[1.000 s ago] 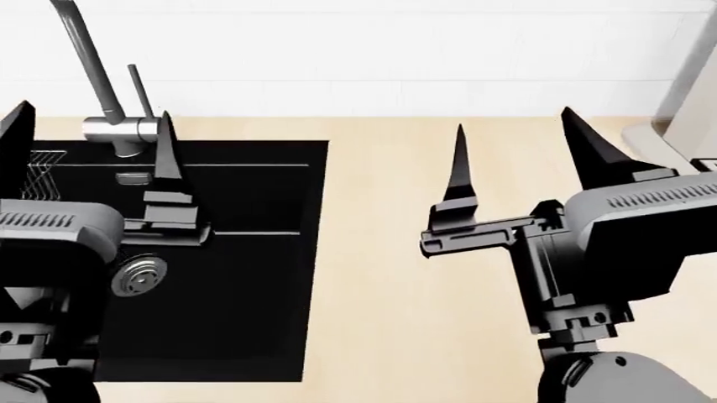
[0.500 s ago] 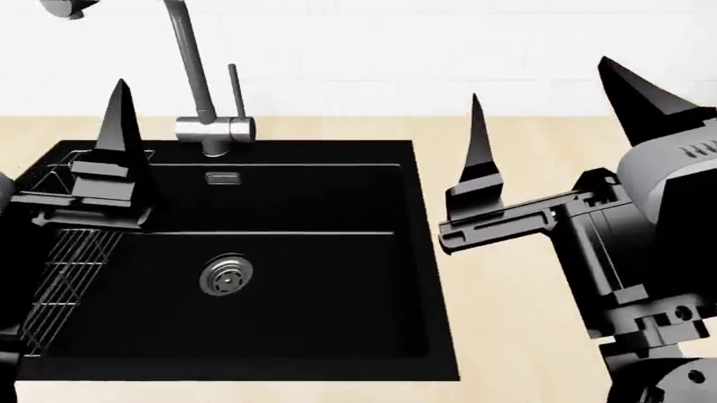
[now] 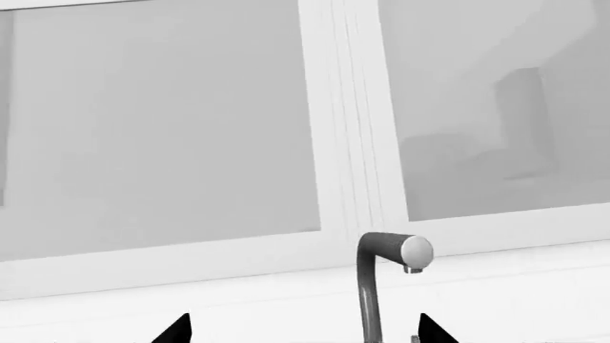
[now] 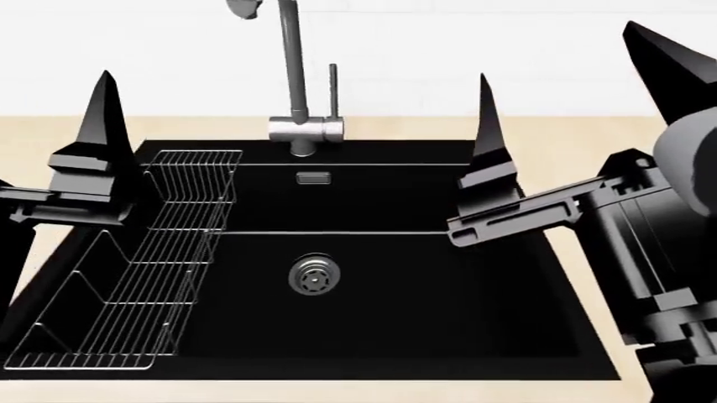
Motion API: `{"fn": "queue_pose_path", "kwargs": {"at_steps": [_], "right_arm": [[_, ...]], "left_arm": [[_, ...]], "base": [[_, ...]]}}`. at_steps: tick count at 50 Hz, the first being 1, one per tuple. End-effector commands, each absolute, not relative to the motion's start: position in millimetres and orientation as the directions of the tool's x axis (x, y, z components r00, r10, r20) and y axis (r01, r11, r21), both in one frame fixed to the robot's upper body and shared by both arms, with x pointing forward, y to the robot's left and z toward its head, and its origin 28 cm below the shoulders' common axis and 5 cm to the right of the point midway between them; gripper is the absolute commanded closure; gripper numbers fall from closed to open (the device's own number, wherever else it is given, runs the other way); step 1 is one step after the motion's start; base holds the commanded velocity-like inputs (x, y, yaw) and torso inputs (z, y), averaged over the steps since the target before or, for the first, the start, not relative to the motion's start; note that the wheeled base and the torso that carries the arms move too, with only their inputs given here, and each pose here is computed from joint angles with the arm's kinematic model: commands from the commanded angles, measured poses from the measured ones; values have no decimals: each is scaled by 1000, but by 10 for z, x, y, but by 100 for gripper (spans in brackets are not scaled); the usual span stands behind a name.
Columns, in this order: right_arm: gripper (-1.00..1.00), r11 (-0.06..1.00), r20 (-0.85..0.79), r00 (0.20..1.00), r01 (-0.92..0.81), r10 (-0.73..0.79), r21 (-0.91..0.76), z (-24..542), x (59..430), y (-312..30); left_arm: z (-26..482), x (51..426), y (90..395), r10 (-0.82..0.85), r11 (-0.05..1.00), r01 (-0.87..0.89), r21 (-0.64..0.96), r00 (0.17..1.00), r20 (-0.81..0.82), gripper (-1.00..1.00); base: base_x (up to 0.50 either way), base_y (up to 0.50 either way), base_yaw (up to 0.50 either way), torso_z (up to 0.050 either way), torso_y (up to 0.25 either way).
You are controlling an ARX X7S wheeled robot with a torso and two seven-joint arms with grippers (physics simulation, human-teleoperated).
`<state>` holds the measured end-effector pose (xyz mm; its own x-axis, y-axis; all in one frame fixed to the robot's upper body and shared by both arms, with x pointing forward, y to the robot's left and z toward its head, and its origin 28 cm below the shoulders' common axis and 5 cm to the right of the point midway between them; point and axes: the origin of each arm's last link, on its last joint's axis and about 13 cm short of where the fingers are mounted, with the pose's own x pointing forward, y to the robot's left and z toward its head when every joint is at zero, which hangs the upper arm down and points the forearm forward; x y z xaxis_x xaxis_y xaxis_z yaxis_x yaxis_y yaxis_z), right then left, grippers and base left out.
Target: Pick the bar and vinegar from the counter and place them in the cabinets closest to them.
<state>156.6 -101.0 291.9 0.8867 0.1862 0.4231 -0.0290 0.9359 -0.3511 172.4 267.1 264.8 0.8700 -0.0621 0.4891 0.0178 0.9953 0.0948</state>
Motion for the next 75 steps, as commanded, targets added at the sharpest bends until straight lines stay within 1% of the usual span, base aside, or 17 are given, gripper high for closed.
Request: {"fn": "queue_pose_path", "kwargs": {"at_steps": [1, 26, 47, 57, 75], "right_arm": [[-100, 932, 425, 886, -24, 188, -362, 2957, 1549, -1012], [-100, 921, 434, 878, -22, 204, -389, 3087, 1562, -993], [-100, 925, 433, 877, -32, 207, -378, 3038, 1612, -975], [-100, 928, 437, 876, -32, 205, -372, 3041, 1565, -974], [-100, 927, 438, 874, -36, 210, -373, 3033, 1589, -969]], "left_arm": [[2651, 1728, 2680, -62, 995, 16, 99, 869, 491, -100], [2662, 1723, 2698, -50, 995, 3, 95, 867, 495, -100], [2635, 1716, 2703, -48, 996, 3, 93, 869, 493, -100], [2643, 1710, 2712, -45, 996, -3, 95, 868, 494, -100], [2627, 1718, 2709, -41, 995, -9, 98, 868, 495, -100]], "base": [[-8, 500, 0, 0, 0], [-1, 500, 0, 0, 0], [0, 500, 0, 0, 0], [-1, 500, 0, 0, 0], [-1, 500, 0, 0, 0]]}}
